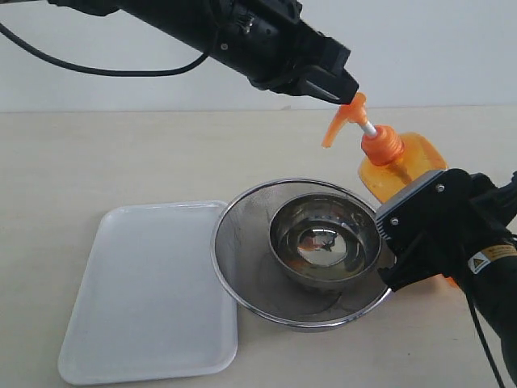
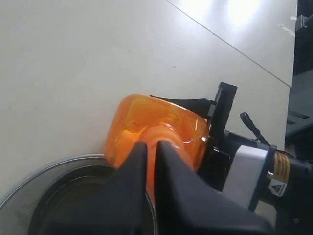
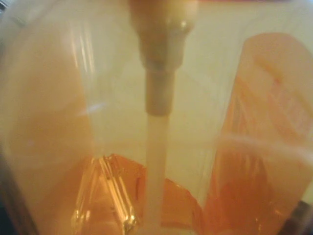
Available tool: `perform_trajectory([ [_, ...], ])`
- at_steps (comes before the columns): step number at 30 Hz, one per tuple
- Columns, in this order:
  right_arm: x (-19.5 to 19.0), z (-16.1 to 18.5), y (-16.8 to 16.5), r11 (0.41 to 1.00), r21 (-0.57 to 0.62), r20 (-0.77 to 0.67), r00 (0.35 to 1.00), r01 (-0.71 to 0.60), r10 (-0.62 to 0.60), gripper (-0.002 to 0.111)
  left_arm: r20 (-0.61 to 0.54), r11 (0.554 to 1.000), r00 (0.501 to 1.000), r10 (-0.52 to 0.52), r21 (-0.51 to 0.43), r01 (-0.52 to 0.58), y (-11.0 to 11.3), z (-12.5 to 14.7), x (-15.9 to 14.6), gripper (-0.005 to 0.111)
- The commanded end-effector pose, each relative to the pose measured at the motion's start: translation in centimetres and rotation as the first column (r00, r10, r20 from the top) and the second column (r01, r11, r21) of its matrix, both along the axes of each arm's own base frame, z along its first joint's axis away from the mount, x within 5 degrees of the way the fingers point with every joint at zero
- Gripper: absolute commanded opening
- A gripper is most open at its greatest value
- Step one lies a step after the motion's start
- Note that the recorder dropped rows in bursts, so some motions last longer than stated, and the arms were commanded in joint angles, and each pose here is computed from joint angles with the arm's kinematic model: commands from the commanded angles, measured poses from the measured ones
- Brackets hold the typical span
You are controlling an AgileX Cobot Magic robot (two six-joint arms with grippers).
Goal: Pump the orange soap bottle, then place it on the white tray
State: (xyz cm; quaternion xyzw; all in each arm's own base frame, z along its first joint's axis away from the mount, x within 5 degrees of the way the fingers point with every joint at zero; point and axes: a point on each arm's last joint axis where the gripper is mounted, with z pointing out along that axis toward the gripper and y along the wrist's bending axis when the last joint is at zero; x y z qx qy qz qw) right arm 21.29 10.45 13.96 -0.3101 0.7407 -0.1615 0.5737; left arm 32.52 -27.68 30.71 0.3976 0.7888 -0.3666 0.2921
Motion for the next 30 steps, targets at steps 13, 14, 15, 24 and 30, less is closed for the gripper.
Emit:
perform_trajectory([
  [13,0.1,1.4,0.9,0.995,0.040,0.095,0.992,-0.088,0.084,0.002,-0.041,0.995,0.997,-0.072,0.059,0.074,-1.6,-1.6,-1.3,0.005],
  [14,0.0,1.4,0.9,0.995,0.039,0.095,0.992,-0.093,0.089,0.002,-0.044,0.995,0.996,-0.072,0.061,0.075,-1.6,-1.7,-1.3,0.005],
  [15,0.0,1.4,0.9,0.995,0.040,0.092,0.992,-0.095,0.091,0.002,-0.047,0.995,0.996,-0.071,0.062,0.073,-1.6,-1.8,-1.2,0.005],
  [24,0.0,1.6,0.9,0.994,0.043,0.093,0.991,-0.101,0.097,0.002,-0.122,0.992,0.990,-0.073,0.091,0.084,-2.3,-4.8,-0.5,0.005],
  [30,0.0,1.6,1.0,0.993,0.046,0.093,0.990,-0.106,0.102,0.002,-0.125,0.991,0.989,-0.084,0.091,0.096,-2.4,-4.8,-0.7,0.005],
])
